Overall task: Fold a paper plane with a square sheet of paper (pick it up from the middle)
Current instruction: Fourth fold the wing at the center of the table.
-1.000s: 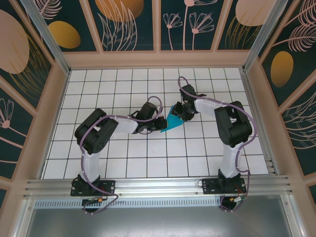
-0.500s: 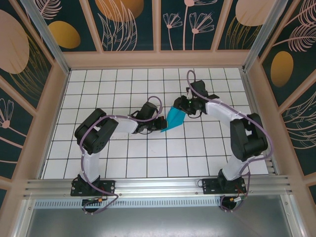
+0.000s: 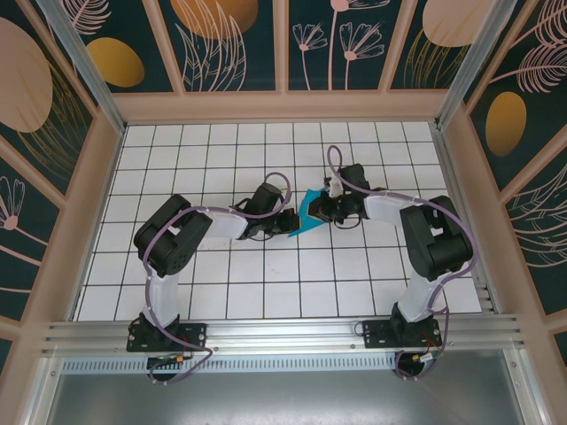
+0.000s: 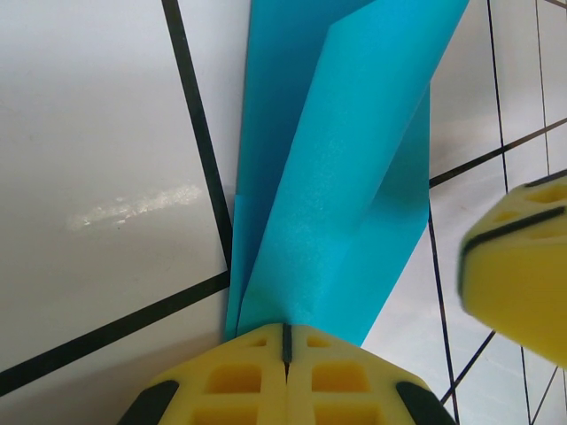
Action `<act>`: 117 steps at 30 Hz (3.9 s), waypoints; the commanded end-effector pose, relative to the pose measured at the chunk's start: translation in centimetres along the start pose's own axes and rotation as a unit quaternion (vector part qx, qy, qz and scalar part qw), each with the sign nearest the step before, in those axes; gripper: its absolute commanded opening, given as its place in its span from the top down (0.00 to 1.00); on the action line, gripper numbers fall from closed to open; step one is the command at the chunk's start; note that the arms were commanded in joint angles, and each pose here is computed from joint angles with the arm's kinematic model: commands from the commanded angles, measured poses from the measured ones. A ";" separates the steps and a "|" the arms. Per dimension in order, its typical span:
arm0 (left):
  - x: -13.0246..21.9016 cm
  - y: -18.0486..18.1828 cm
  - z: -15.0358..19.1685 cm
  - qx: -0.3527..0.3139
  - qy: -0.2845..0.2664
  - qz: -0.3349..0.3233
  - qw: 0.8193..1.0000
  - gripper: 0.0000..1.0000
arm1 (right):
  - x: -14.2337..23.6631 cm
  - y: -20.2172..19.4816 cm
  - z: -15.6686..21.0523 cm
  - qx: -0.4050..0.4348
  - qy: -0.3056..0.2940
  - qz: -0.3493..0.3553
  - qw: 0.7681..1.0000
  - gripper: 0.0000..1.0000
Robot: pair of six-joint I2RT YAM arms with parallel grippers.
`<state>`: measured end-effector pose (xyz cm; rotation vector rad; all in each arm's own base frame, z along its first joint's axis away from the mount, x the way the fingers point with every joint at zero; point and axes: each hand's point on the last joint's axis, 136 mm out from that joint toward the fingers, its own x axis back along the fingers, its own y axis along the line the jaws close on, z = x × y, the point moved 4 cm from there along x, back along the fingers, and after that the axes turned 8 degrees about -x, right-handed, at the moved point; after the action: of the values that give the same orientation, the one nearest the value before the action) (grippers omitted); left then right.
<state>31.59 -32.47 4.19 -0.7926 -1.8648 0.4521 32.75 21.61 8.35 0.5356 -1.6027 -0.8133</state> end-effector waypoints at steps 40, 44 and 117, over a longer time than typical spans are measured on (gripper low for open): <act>-0.4 4.7 5.3 0.036 0.085 -0.091 0.992 0.97 | -2.9 -4.5 -3.0 -0.003 0.005 0.062 0.998 0.93; -0.3 4.7 5.4 0.035 0.087 -0.091 0.991 0.97 | -2.7 -4.8 -3.8 -0.006 -0.001 0.064 0.998 0.94; 0.2 5.6 7.0 0.039 0.105 -0.103 0.988 0.99 | 3.9 -7.9 -14.2 -0.007 -0.127 0.073 0.989 0.98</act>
<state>31.41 -32.16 4.05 -0.7983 -1.8923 0.4471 42.94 13.58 4.69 0.4254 -1.6759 -0.8550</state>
